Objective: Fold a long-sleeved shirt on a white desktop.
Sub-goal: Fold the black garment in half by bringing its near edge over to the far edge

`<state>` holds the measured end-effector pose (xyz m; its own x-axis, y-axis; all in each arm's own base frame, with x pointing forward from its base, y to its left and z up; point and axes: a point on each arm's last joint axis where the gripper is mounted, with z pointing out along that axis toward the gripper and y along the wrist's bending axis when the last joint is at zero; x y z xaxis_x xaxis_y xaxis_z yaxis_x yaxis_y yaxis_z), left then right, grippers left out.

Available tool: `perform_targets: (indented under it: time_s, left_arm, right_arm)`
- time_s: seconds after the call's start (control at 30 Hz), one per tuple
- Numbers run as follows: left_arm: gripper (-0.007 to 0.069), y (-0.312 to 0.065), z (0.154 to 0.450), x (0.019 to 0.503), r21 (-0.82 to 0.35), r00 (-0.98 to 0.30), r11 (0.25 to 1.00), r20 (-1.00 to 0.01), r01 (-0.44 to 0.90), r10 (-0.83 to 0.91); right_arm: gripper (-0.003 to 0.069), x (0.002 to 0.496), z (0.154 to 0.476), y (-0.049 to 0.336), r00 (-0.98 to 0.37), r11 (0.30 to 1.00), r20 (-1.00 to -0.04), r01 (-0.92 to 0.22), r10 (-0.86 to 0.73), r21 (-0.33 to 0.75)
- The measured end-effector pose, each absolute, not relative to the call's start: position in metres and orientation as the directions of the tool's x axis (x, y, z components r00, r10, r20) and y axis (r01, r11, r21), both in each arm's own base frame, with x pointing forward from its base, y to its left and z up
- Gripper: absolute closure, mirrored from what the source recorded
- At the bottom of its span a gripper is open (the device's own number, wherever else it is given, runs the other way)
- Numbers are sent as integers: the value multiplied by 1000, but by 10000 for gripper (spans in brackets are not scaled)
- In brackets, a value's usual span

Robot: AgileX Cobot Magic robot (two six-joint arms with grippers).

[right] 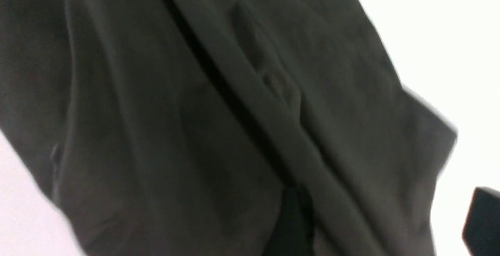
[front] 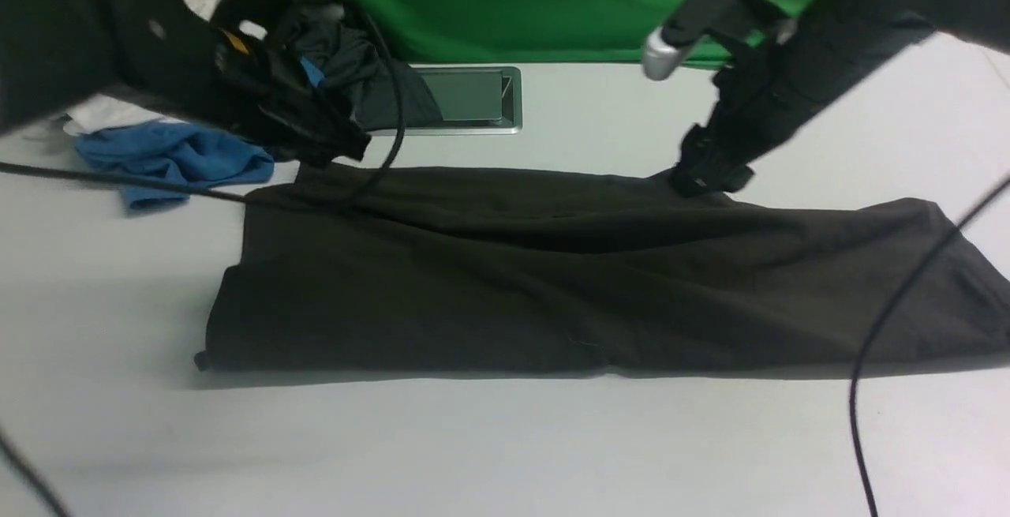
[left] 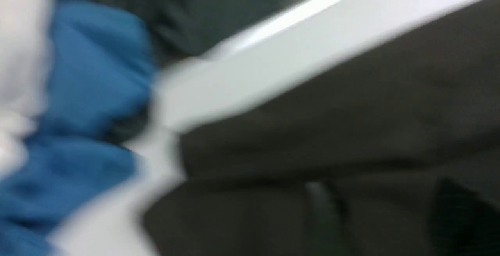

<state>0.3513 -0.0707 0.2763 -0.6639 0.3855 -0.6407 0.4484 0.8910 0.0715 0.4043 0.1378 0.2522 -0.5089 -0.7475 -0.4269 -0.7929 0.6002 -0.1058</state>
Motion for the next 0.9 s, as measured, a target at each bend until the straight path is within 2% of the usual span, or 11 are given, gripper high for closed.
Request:
perform_targets:
  time_s: [0.03, 0.07, 0.1, 0.2, 0.33, 0.47, 0.73, 0.9]
  left_arm:
    - [437, -76, 279, 339, 23, -678, 874, -622, 485, 392]
    - [453, -77, 280, 338, 18, -678, 871, -620, 491, 395]
    - [538, -83, 280, 325, -10, -681, 840, -592, 542, 432]
    - [601, -93, 274, 301, -54, -687, 798, -545, 601, 480]
    - [606, -98, 272, 279, -69, -681, 772, -526, 632, 510]
    - [606, -96, 268, 273, -60, -681, 768, -511, 637, 525]
    - [606, -95, 269, 274, -35, -669, 771, -524, 636, 527]
    - [606, -95, 269, 274, -31, -666, 772, -528, 635, 526]
  right_arm:
    - [92, 410, 246, 145, -468, 555, -414, -824, -781, -113]
    - [90, 411, 247, 146, -454, 543, -416, -831, -788, -121]
    - [88, 417, 240, 153, -420, 503, -403, -856, -813, -123]
    - [86, 426, 229, 166, -363, 442, -392, -887, -845, -133]
    - [88, 434, 213, 169, -337, 398, -357, -911, -871, -109]
    - [114, 432, 211, 169, -340, 388, -338, -918, -878, -84]
    - [126, 436, 210, 174, -327, 390, -380, -915, -865, -100]
    - [137, 442, 192, 183, -279, 353, -387, -926, -879, -134]
